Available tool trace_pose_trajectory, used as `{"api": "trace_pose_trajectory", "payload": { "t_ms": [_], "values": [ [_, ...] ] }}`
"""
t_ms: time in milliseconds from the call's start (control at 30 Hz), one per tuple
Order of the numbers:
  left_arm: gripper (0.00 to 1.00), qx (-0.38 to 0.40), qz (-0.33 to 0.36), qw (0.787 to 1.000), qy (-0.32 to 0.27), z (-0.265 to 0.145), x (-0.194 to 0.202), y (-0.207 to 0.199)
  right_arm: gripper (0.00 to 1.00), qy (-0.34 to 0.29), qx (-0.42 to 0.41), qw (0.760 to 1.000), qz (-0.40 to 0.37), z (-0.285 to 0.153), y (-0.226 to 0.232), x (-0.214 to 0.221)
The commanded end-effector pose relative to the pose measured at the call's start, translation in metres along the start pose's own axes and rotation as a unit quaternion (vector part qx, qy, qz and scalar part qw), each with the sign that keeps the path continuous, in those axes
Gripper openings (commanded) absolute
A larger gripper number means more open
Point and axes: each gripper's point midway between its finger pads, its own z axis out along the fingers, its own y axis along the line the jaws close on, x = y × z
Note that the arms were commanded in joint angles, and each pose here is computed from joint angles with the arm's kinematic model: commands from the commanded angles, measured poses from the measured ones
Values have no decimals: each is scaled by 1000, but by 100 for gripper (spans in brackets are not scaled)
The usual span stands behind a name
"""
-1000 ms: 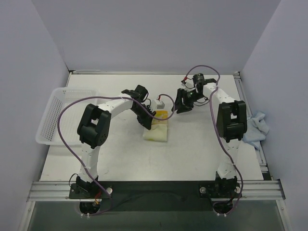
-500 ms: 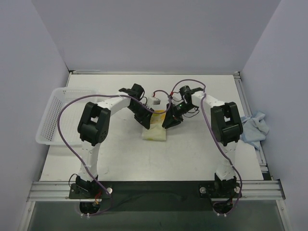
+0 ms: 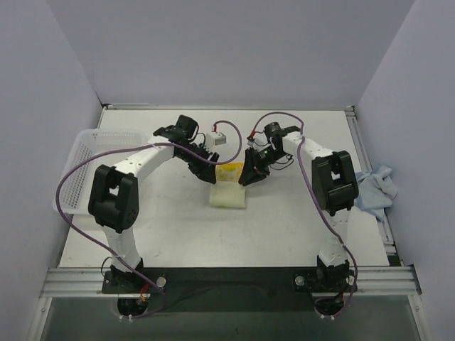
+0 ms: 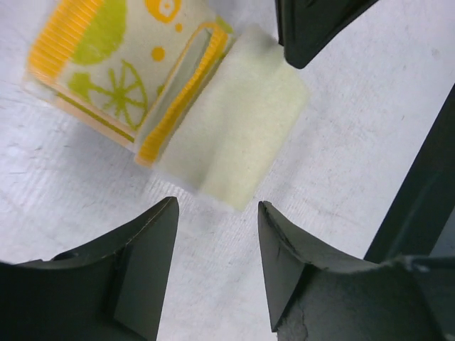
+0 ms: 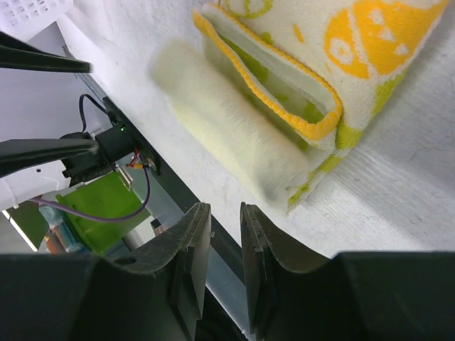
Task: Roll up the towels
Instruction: Roll the towel
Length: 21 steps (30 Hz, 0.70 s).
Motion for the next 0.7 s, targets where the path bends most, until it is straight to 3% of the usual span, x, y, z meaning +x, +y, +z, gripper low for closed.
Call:
{"api": "trace_pose_trajectory", "payload": {
  "t_ms": [0,67,300,467,533,667],
  "values": [
    [59,-20,64,996,-61,-26,-19,-5,25,-2,-9,1000,-26,-8,30,2],
    [59,-28,98,992,-73,-32,-20,-10,25,5,-4,999,-31,1,30,2],
    [60,-74,225,971,-28,-16,14,-23,25,15,5,999,-44,31,21,-17],
    [61,-121,358,926,-6,10,30,-28,24,27,24,999,-40,47,0,-19],
    [62,-152,403,902,-17,18,19,-31,24,37,29,998,-36,54,-10,-15],
    [62,-174,438,882,-12,35,17,-31,23,43,36,998,-38,59,-19,-15]
  ]
}}
